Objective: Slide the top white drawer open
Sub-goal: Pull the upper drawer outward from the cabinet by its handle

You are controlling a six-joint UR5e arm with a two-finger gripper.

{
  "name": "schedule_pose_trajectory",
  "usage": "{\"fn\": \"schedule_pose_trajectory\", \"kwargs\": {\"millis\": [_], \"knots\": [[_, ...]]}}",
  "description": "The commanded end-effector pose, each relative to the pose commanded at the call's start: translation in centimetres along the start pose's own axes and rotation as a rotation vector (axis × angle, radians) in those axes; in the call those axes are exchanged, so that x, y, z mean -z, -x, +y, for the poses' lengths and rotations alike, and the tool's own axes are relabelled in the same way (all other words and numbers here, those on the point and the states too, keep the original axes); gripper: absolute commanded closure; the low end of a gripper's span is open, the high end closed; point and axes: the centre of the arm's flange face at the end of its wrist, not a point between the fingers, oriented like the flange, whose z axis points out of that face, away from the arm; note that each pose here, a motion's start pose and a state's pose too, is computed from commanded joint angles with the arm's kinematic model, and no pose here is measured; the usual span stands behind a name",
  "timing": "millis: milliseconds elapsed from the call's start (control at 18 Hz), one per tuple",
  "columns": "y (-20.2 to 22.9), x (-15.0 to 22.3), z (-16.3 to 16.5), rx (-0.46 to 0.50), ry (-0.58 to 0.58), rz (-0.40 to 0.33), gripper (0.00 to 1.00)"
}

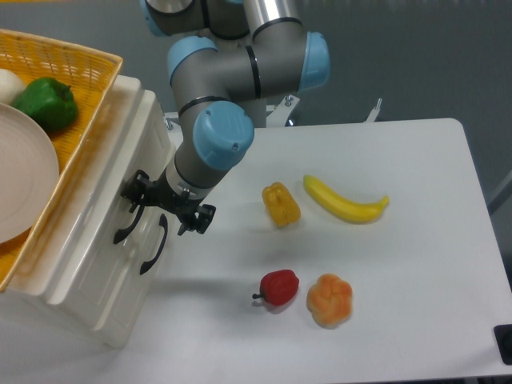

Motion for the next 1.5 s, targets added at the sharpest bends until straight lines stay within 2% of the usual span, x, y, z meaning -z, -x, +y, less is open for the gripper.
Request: {"fn": "schedule_pose_trajectory", "kwargs": {"millis": [500, 1500], "knots": [[0.4, 0.4, 0.3, -0.010, 0.029, -0.068, 0.00], [3.5, 2.7, 0.9, 0.023, -0.010, -0.089, 0.00]]}}
